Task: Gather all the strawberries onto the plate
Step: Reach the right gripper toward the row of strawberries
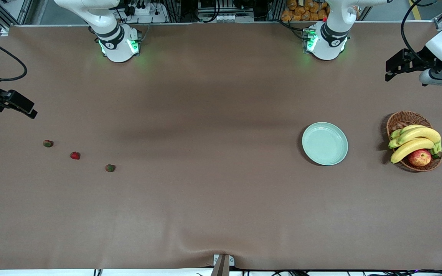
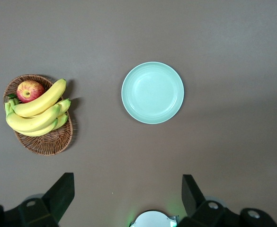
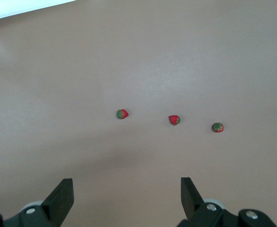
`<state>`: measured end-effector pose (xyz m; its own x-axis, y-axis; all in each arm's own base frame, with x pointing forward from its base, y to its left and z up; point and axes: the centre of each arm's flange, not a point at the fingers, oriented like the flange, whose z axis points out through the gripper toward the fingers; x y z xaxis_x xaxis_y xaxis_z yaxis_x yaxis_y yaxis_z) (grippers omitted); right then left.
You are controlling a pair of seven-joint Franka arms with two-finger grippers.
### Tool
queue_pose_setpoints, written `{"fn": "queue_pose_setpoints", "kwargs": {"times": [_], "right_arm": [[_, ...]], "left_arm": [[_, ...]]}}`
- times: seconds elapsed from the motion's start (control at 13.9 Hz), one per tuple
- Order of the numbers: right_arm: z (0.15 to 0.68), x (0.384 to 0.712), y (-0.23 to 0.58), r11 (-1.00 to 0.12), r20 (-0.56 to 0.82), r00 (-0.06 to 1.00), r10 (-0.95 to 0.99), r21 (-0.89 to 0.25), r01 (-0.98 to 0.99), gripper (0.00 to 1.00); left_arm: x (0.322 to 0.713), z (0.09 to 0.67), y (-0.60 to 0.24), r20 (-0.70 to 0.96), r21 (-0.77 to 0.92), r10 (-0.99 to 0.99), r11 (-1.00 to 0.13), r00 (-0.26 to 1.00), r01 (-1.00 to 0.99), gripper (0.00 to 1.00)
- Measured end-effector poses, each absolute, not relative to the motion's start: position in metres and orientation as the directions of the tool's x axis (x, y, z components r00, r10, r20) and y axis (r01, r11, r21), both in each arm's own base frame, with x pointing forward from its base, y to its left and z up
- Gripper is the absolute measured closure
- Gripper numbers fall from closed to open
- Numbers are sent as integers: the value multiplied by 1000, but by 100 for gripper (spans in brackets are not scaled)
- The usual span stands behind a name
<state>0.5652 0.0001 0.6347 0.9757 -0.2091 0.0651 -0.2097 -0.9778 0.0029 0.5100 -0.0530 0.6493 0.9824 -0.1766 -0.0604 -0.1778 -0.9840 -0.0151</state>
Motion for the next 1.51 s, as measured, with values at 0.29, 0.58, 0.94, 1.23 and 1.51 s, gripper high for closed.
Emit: {"fn": "queue_pose_setpoints", "kwargs": {"times": [0.29,0.58,0.94,1.23,1.51], "right_arm": [[634,566,0,-979,64,977,-205,4,-206,0],[628,568,-4,-977,50,976,-212,7,-212,0],[611,576,-13,-974,20,974,-227,15,-227,0],[585,586,-44,-960,-23,960,-278,25,-277,0],[561,593,-69,-949,-62,947,-314,41,-312,0]], "left_arm": [[510,650,-54,-60,-15,-179,-983,982,-180,0],[509,658,-62,-44,-17,-191,-981,981,-192,0],[506,657,-80,-49,-21,-189,-981,981,-191,0],[505,657,-80,-50,-21,-190,-981,980,-191,0],[505,657,-83,-50,-22,-195,-980,980,-196,0]]}}
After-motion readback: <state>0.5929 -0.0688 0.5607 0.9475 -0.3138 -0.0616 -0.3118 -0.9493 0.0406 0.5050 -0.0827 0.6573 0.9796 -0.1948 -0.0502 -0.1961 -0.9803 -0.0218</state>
